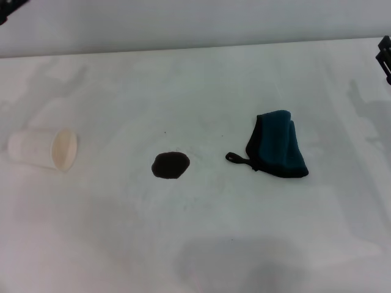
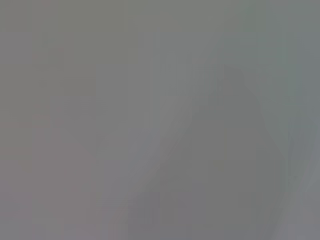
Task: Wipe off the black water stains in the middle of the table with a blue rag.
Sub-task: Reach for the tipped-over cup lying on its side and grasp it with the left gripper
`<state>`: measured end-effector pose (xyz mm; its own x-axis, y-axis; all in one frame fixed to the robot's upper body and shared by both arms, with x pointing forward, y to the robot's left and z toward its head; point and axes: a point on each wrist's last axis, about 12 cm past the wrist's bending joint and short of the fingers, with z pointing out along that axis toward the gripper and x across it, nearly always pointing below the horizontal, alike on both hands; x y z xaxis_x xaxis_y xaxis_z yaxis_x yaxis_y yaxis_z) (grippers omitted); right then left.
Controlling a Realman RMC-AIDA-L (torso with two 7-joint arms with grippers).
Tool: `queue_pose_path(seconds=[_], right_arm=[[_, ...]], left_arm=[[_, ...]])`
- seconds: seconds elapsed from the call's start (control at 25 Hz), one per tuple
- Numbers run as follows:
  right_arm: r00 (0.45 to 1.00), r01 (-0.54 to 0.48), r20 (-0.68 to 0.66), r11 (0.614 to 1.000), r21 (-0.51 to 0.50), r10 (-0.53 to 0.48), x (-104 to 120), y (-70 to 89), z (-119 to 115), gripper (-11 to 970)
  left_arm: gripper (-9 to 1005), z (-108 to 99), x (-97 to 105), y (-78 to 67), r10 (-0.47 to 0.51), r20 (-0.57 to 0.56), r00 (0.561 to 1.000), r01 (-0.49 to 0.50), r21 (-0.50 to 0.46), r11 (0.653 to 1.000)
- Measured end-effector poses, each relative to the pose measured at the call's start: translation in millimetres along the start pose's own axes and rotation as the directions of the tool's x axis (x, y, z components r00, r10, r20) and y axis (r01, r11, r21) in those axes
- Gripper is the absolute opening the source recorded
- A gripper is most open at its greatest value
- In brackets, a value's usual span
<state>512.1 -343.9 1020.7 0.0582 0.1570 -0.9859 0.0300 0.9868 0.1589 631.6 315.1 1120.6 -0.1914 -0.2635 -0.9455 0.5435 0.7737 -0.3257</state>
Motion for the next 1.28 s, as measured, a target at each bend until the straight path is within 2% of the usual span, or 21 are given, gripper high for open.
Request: queue_pose_path(seconds=[0.12, 0.2, 0.32, 0.4, 0.52, 0.68, 0.76, 0.84, 0.88, 0.92, 0.96, 1.0, 1.04, 1.08, 1.12, 1.16, 1.28], right_arm=[[1.0, -0.006, -0.006, 1.0, -0.009, 0.006, 1.3, 3.6, 0.8, 825], [1.0, -0.011, -0.011, 1.0, -0.015, 0.011, 2.5, 5.7, 0.4, 825], [0.999, -0.025, -0.022, 0.999, -0.024, 0.024, 5.0, 10.5, 0.0, 826], [0.999, -0.036, -0.029, 0.999, -0.026, 0.035, 6.8, 13.5, -0.6, 826], [0.998, -0.051, -0.036, 0.998, -0.023, 0.05, 8.8, 16.1, -1.8, 826], [0.996, -0.075, -0.046, 0.997, -0.035, 0.074, 11.1, 24.4, -0.7, 826], [0.996, -0.082, -0.048, 0.996, -0.039, 0.08, 11.4, 27.0, 0.4, 826], [0.995, -0.088, -0.051, 0.995, -0.044, 0.086, 11.8, 29.7, 1.4, 826], [0.994, -0.096, -0.056, 0.994, -0.047, 0.093, 12.6, 32.2, 1.7, 826], [0.994, -0.096, -0.056, 0.994, -0.047, 0.093, 12.6, 32.2, 1.7, 826], [0.994, -0.099, -0.058, 0.994, -0.048, 0.096, 13.0, 33.1, 1.6, 826], [0.993, -0.104, -0.061, 0.993, -0.05, 0.101, 13.5, 34.7, 1.3, 826], [0.992, -0.109, -0.062, 0.993, -0.052, 0.105, 13.9, 36.2, 1.4, 826], [0.992, -0.115, -0.066, 0.992, -0.054, 0.111, 14.6, 38.2, 1.2, 826], [0.991, -0.122, -0.07, 0.991, -0.057, 0.118, 15.2, 40.5, 1.4, 826], [0.989, -0.128, -0.075, 0.99, -0.059, 0.124, 16.1, 42.6, 1.2, 826], [0.987, -0.143, -0.081, 0.988, -0.052, 0.138, 18.0, 44.4, -1.9, 826]], left_arm=[[872, 0.3, -28.1, 3.9, 0.047, -0.16, 0.986, -0.027, 0.129, 0.991], [873, -3.5, -46.9, 8.1, 0.078, -0.288, 0.954, -0.03, 0.168, 0.985], [872, -9.1, -72.5, 10.0, 0.185, -0.457, 0.87, -0.094, 0.214, 0.972], [872, -16.0, -85.0, 5.3, 0.291, -0.538, 0.791, -0.143, 0.3, 0.943], [872, -25.6, -100.0, -2.0, 0.435, -0.56, 0.705, -0.205, 0.427, 0.881], [873, -31.9, -106.2, -3.9, 0.545, -0.581, 0.605, -0.252, 0.509, 0.823], [873, -33.1, -107.8, -4.2, 0.605, -0.587, 0.538, -0.277, 0.555, 0.784], [873, -35.2, -108.9, -3.9, 0.642, -0.588, 0.492, -0.297, 0.579, 0.759], [873, -36.9, -109.3, -3.8, 0.674, -0.58, 0.458, -0.321, 0.599, 0.734], [873, -36.9, -109.3, -3.8, 0.674, -0.58, 0.458, -0.321, 0.599, 0.734], [873, -38.9, -108.5, -3.9, 0.708, -0.57, 0.417, -0.338, 0.626, 0.703], [872, -38.9, -108.5, -3.9, 0.708, -0.57, 0.417, -0.338, 0.626, 0.703], [871, -40.6, -107.7, -3.4, 0.729, -0.565, 0.386, -0.347, 0.643, 0.682], [870, -43.3, -106.8, -1.6, 0.761, -0.56, 0.328, -0.366, 0.667, 0.649], [869, -43.3, -106.8, -1.6, 0.761, -0.56, 0.328, -0.366, 0.667, 0.649], [868, -43.5, -107.8, -0.5, 0.776, -0.557, 0.297, -0.383, 0.675, 0.631], [868, -41.0, -110.1, -1.3, 0.805, -0.538, 0.249, -0.415, 0.692, 0.591]])
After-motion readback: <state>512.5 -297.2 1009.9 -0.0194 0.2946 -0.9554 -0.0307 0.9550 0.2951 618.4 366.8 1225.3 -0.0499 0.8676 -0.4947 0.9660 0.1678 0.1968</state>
